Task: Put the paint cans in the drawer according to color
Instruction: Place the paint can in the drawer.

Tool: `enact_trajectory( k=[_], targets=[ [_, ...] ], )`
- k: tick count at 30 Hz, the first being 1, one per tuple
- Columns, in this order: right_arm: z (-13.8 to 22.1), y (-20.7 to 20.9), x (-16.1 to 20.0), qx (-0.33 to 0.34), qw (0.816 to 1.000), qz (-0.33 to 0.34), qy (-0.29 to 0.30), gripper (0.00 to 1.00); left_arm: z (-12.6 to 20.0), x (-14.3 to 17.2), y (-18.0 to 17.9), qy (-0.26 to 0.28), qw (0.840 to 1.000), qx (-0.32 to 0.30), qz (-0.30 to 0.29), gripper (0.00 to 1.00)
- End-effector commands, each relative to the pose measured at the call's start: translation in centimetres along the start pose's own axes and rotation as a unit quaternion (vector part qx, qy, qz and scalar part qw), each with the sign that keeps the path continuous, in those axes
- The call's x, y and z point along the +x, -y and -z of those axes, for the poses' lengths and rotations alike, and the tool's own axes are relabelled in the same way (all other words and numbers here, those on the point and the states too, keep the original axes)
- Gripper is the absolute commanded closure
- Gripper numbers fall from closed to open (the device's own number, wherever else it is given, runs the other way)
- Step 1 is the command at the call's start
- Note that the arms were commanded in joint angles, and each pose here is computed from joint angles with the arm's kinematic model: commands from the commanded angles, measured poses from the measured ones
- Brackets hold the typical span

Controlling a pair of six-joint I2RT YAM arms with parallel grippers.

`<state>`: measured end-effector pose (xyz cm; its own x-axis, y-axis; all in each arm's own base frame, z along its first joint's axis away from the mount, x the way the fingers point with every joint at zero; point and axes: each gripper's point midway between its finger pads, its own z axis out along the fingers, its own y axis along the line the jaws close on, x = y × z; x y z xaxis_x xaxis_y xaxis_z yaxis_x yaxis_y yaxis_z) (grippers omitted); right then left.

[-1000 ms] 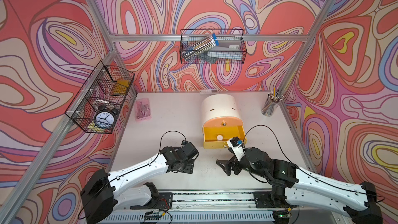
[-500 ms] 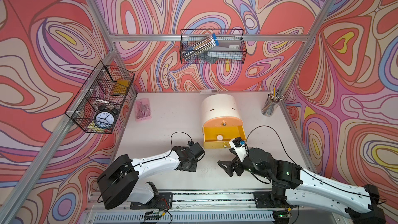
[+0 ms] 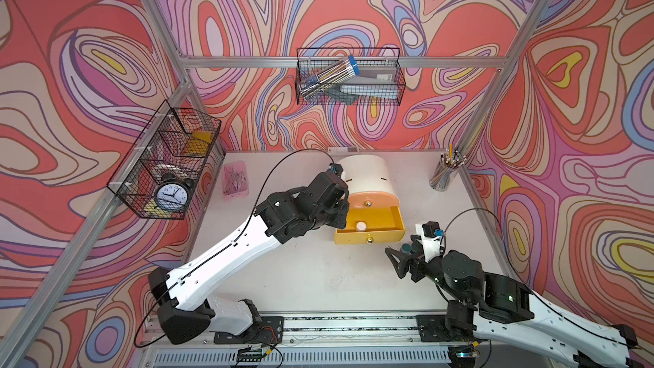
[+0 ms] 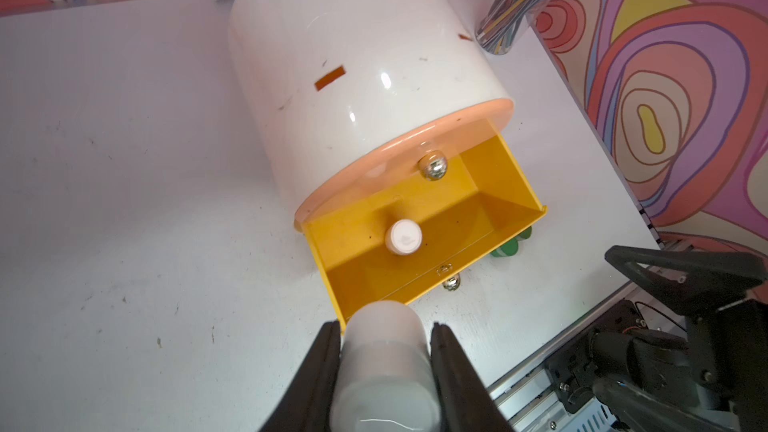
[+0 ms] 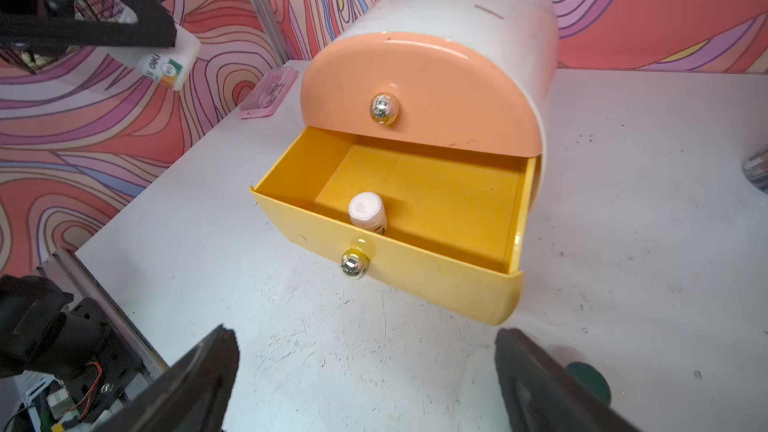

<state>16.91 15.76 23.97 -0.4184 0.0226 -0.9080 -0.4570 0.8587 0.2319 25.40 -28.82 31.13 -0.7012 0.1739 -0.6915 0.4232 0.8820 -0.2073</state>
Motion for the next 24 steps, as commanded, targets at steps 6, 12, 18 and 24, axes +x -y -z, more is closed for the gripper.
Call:
enact_trajectory(
  k=[6,12,18,24],
  targets=[
    [1.0,1.9,0.8,0.027,0.999,-0.027,0.001,0.02,-8.1,0.3,5.6,-0.049,0.995,0.004,-0.09,0.72],
    [0.5,1.7,1.5,0.025,0.999,-0.02,-0.009,0.02,-12.2,0.9,5.6,-0.064,0.987,-0.06,-0.133,0.72],
    [0.6,1.6,1.5,0.018,1.0,-0.021,-0.007,0.02,-14.0,2.5,5.2,-0.083,0.983,-0.082,-0.141,0.59],
    [0.6,1.6,1.6,0.019,1.0,-0.021,-0.006,0.02,-14.0,2.8,5.1,-0.083,0.983,-0.084,-0.141,0.48]
  ],
)
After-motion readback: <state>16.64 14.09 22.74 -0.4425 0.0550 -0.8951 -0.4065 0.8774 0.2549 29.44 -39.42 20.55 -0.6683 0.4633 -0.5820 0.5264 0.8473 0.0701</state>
